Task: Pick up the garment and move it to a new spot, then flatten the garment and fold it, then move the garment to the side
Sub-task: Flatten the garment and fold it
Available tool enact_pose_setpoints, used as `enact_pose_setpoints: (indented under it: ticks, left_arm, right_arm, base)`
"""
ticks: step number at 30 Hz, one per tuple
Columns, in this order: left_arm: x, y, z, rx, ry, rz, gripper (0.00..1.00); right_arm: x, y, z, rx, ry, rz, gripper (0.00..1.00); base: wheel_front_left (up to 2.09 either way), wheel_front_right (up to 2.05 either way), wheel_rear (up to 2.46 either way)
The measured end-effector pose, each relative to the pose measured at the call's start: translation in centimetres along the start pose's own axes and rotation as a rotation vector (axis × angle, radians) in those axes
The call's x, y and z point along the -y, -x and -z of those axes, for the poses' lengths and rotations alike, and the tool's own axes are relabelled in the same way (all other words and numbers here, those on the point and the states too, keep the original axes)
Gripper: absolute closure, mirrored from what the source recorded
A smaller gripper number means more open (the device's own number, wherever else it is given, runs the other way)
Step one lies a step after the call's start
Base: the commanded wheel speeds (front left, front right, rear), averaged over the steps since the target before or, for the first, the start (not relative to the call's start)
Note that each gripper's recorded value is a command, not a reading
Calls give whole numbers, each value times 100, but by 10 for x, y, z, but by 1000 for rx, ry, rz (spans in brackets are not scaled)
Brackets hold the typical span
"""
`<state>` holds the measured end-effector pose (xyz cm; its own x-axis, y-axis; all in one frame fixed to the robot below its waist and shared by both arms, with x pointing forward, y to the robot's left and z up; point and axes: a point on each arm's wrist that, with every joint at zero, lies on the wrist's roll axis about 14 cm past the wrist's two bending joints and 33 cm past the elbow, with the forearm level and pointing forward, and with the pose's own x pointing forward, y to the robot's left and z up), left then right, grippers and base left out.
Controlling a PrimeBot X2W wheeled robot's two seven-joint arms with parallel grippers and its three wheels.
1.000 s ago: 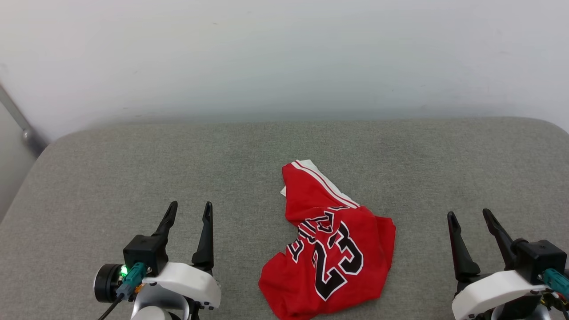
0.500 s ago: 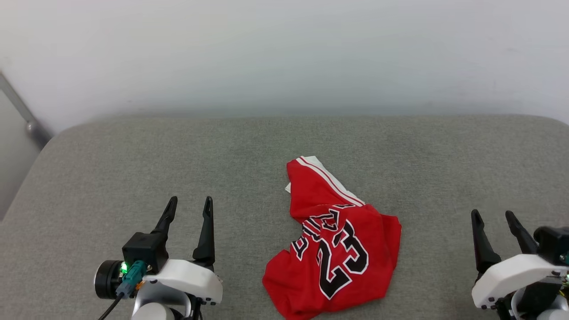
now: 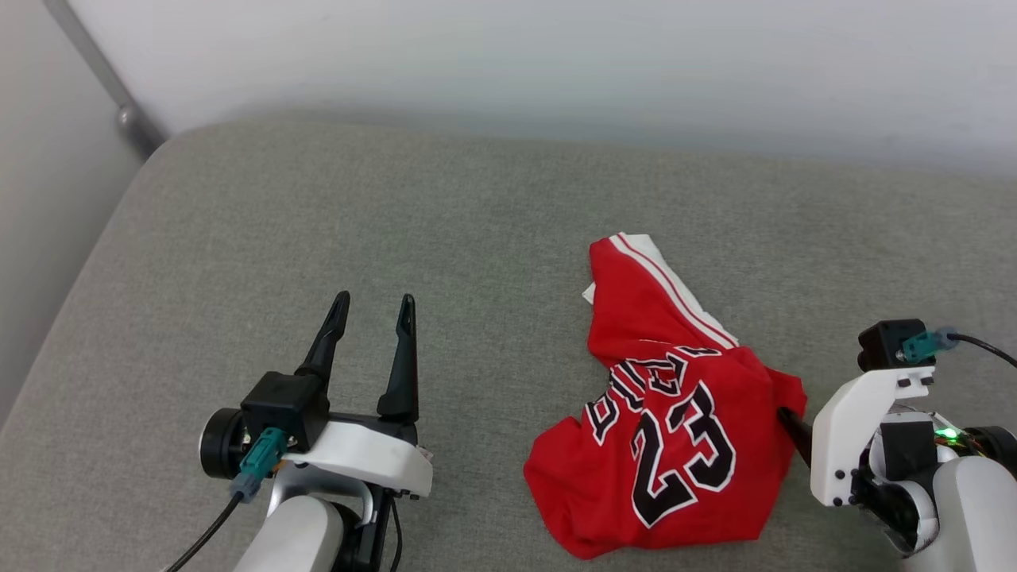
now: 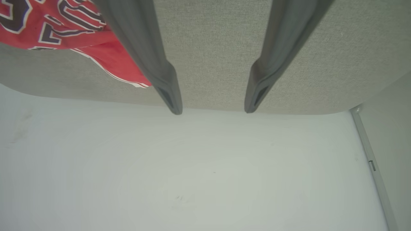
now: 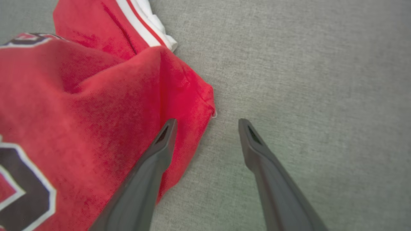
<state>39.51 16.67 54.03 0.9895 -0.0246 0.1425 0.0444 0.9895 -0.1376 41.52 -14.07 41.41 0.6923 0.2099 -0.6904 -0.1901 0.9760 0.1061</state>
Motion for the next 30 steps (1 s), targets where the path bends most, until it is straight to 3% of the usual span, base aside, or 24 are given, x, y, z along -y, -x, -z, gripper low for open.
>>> enact_pose_setpoints:
  ticks: [9, 10, 11, 12, 18, 23, 27, 30]
  left_arm:
    - [-20, -3, 18, -44, -6, -60, 0]
    - [-21, -2, 19, -49, -5, -65, 0]
    - [-22, -2, 20, -52, -5, -66, 0]
    - [-22, -2, 20, -50, -4, -67, 0]
    - [-23, -2, 15, -34, -4, -72, 0]
    - [-22, 4, 14, -31, -6, -68, 0]
    - [-17, 8, 14, -32, -10, -54, 0]
    - [-10, 10, 12, -26, -8, -36, 0]
  right_arm:
    - [-23, -39, 32, -243, -1, -94, 0]
    - [-23, -41, 34, -254, 0, -94, 5]
    - [-23, -42, 36, -264, -8, -98, 70]
    - [-24, -42, 35, -270, -21, -105, 100]
    - [-27, -36, 20, -182, -3, -118, 100]
    - [-18, -11, -46, 86, 47, -89, 100]
    - [9, 28, -83, 258, 59, -3, 100]
    - [52, 59, -80, 307, 11, 115, 100]
  base:
    - [0, 0, 0]
    - [0, 0, 0]
    - [0, 0, 0]
    - [0, 0, 0]
    - [0, 0, 0]
    - [0, 0, 0]
    - [0, 0, 0]
    - [0, 0, 0]
